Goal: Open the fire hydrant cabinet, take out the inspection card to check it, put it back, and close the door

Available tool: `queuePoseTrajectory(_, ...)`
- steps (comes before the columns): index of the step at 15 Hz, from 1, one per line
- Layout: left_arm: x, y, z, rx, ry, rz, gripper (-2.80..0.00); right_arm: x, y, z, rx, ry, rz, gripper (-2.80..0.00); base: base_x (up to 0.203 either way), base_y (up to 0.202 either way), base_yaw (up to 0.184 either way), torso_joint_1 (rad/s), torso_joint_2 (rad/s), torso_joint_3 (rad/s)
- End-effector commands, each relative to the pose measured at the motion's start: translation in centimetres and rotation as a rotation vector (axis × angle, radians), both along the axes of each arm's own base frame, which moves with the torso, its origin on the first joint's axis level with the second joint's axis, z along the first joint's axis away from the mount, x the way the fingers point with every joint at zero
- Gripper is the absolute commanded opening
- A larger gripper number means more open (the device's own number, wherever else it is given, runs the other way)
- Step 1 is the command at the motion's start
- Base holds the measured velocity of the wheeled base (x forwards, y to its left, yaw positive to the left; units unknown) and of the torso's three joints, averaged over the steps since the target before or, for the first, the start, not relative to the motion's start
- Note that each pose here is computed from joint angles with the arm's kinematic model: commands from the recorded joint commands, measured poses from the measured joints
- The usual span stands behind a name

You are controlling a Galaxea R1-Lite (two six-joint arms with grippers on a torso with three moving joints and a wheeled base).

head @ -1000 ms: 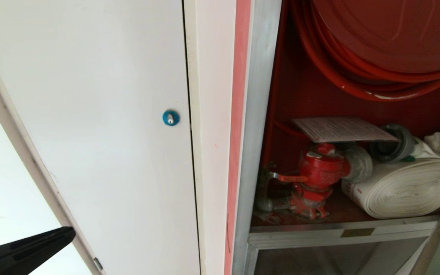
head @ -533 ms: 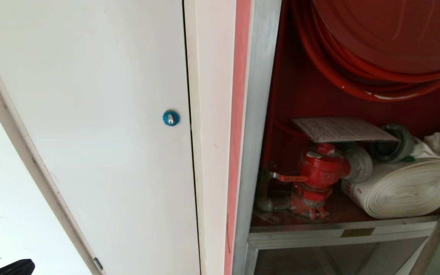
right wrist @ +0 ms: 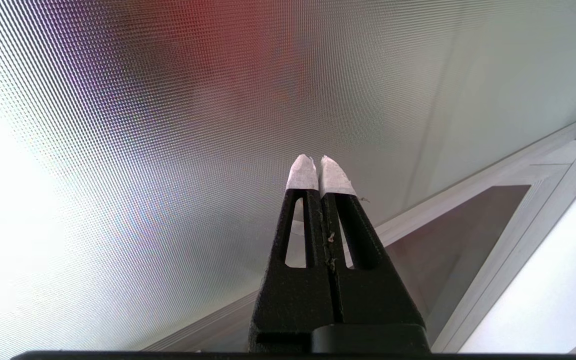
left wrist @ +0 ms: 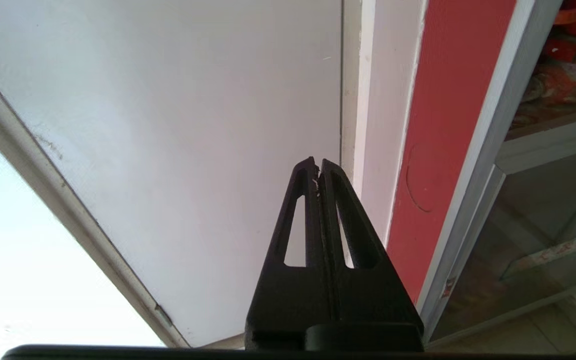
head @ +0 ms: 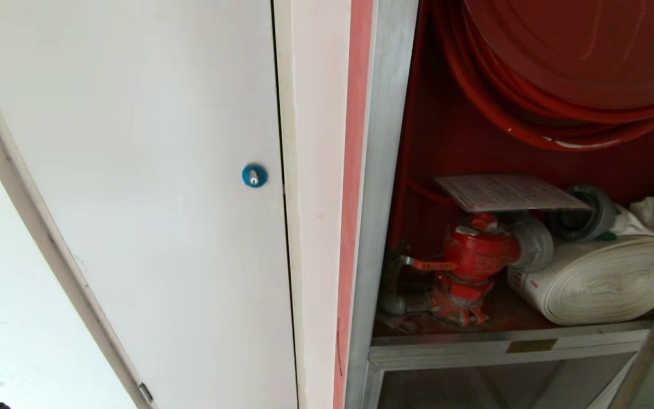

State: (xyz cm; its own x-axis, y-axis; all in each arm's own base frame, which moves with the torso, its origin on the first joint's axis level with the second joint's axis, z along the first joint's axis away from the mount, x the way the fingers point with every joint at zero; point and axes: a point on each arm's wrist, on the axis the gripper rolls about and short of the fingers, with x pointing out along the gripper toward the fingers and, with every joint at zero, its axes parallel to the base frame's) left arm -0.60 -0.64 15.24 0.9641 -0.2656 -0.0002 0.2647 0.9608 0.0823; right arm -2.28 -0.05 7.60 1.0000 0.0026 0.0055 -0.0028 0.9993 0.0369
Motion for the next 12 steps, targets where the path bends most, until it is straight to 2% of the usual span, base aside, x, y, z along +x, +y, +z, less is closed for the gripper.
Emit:
queuePoseTrajectory(1, -1.1, 0.0, -1.4, -0.009, -0.052, 0.032, -2.80, 0.0, 0.0, 0.0, 0.000, 0.002, 0.001, -2.80, 0.000, 0.000, 0.000, 0.000, 0.00, 0.000)
queuePoseTrajectory(3, -1.7, 0.1, -2.7, -0.012, -0.077, 0.034, -2.80, 0.0, 0.0, 0.0, 0.000, 0.002, 0.001, -2.80, 0.000, 0.000, 0.000, 0.000, 0.00, 0.000)
queuePoseTrajectory(6, -2.0, 0.2, -5.8, -0.011, -0.088, 0.052, -2.80, 0.0, 0.0, 0.0, 0.000, 0.002, 0.001, -2.80, 0.000, 0.000, 0.000, 0.000, 0.00, 0.000)
queuePoseTrajectory(9, -1.8, 0.4, -6.9, -0.002, -0.070, 0.175, -2.80, 0.0, 0.0, 0.0, 0.000, 0.002, 0.001, -2.80, 0.000, 0.000, 0.000, 0.000, 0.00, 0.000)
queuePoseTrajectory(12, -1.6, 0.6, -7.6, 0.008, -0.035, 0.241, -2.80, 0.0, 0.0, 0.0, 0.000, 0.002, 0.001, -2.80, 0.000, 0.000, 0.000, 0.000, 0.00, 0.000)
